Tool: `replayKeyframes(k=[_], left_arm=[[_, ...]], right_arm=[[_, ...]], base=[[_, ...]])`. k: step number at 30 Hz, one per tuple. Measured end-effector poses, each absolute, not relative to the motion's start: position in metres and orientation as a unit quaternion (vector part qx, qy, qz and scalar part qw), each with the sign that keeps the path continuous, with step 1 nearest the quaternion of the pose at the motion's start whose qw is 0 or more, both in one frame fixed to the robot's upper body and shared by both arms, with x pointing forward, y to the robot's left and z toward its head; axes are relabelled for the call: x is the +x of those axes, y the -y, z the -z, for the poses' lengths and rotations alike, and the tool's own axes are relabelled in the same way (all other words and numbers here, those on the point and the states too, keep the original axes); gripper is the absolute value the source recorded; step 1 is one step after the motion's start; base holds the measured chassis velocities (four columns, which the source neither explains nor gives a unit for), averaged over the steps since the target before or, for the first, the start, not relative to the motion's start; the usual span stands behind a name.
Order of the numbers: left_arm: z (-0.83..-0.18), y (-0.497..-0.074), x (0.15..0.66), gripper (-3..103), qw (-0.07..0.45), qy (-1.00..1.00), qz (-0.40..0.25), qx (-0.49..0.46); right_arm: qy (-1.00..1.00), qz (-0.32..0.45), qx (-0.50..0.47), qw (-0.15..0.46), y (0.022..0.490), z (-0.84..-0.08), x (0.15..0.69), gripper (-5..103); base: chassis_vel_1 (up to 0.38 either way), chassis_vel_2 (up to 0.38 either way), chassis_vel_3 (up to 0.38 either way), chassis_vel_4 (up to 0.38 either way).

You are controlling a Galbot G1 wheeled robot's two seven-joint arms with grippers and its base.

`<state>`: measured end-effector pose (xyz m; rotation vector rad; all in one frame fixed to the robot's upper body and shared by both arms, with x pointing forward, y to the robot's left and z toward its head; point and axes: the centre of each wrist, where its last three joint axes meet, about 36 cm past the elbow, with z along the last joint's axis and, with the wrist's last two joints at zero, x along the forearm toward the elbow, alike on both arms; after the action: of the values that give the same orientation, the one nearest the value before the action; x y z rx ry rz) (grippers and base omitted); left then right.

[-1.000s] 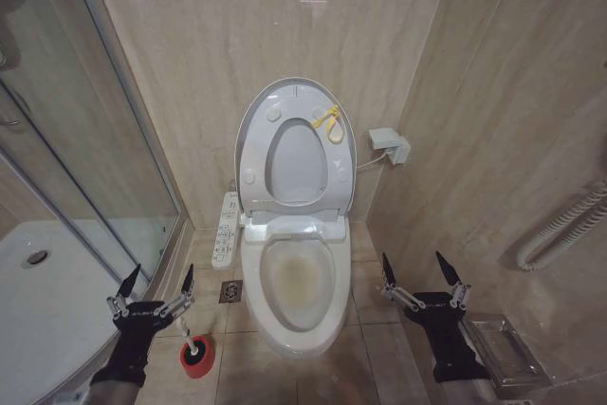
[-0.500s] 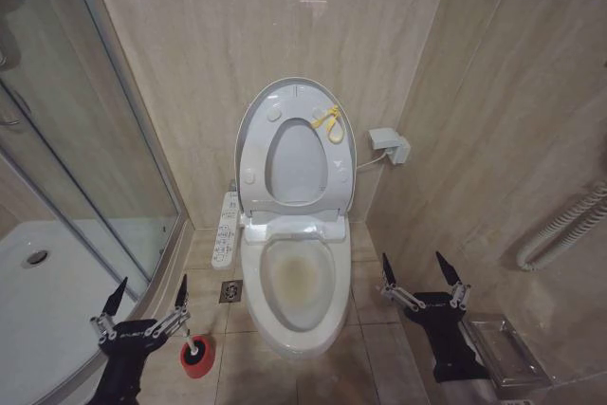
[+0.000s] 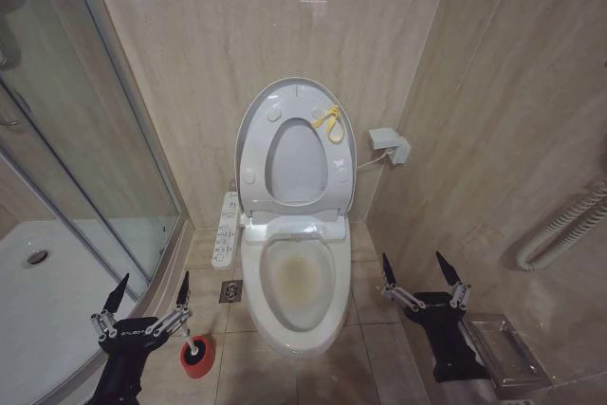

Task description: Open the toilet lid, clean the toilet bowl with a toilet brush, close the toilet lid, and flush.

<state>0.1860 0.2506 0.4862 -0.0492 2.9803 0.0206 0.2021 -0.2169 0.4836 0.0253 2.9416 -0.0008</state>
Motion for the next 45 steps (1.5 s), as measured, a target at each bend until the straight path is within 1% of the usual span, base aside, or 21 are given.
replayKeyframes(k=[45], left_arm=[[-0.4849,-0.2509,0.1863,100,0.078,-0.997,-0.007,-0.015]], right_arm=[[-0.995,0.0,0.009,0.1,0.2169,-0.4836,0.2021,100]], base=[[0.0,0.0,0.0,0.0]])
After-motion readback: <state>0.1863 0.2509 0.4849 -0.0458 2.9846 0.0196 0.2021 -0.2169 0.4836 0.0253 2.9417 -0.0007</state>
